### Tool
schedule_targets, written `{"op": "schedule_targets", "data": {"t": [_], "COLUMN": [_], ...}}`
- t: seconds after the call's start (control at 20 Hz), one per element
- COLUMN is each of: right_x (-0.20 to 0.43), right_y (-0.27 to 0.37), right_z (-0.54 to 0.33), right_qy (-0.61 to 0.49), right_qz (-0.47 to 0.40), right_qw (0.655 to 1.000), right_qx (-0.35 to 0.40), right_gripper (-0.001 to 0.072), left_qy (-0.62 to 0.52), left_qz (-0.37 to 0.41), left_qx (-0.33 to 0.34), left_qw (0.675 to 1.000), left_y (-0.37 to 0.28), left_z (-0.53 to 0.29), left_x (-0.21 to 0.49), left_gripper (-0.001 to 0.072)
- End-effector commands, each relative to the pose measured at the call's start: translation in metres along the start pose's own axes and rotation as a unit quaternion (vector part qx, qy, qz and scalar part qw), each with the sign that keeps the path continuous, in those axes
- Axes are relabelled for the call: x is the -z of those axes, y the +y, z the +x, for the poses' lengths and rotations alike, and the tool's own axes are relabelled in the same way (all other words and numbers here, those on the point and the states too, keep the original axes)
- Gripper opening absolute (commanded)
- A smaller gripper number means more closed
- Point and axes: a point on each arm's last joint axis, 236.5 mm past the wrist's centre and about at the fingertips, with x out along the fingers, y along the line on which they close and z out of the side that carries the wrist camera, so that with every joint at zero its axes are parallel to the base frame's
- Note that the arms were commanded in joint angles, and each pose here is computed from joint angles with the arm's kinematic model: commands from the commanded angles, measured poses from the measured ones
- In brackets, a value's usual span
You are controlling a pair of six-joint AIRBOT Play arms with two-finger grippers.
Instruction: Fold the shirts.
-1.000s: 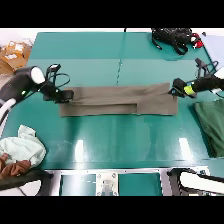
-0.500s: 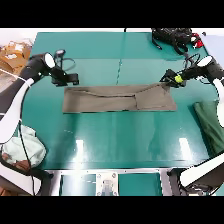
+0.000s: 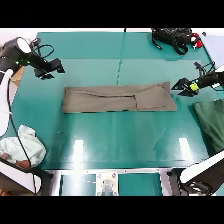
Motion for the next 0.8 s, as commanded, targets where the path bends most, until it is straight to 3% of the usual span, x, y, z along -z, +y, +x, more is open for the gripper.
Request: {"op": "schedule_targets", "data": {"t": [0.0,0.3,0.35,0.4,0.45,0.5,0.55,0.6,0.75], "right_x": [0.013,0.024,0.022,0.021,0.022,0.023,0.022,0.022,0.022], "right_y": [0.010,0.038,0.041,0.044,0.047,0.049,0.050,0.052,0.068], "right_z": [0.024,0.063,0.066,0.068,0.070,0.071,0.070,0.067,0.041], "right_qy": [0.035,0.074,0.071,0.070,0.072,0.074,0.074,0.075,0.080], "right_qz": [-0.022,-0.052,-0.055,-0.056,-0.060,-0.062,-0.064,-0.063,-0.071], "right_qw": [0.996,0.989,0.990,0.990,0.990,0.989,0.989,0.989,0.988], "right_qx": [-0.075,-0.114,-0.111,-0.110,-0.110,-0.110,-0.110,-0.111,-0.113], "right_gripper": [0.0692,0.0691,0.0685,0.0570,0.0331,0.0159,0.0066,0.0026,0.0025], "left_qy": [0.037,0.046,0.047,0.050,0.052,0.056,0.058,0.057,0.043], "left_qz": [-0.001,0.014,0.017,0.031,0.049,0.063,0.083,0.098,0.148], "left_qx": [0.063,0.131,0.138,0.142,0.144,0.147,0.151,0.155,0.171], "left_qw": [0.997,0.990,0.989,0.988,0.987,0.986,0.983,0.981,0.973], "left_y": [-0.025,-0.056,-0.061,-0.065,-0.071,-0.080,-0.092,-0.106,-0.154], "left_z": [-0.006,-0.013,-0.013,-0.013,-0.012,-0.009,-0.007,-0.004,0.010], "left_x": [0.015,0.020,0.021,0.024,0.028,0.033,0.039,0.044,0.061], "left_gripper": [0.0687,0.0686,0.0624,0.0508,0.0383,0.0214,0.0034,0.0022,0.0022]}}
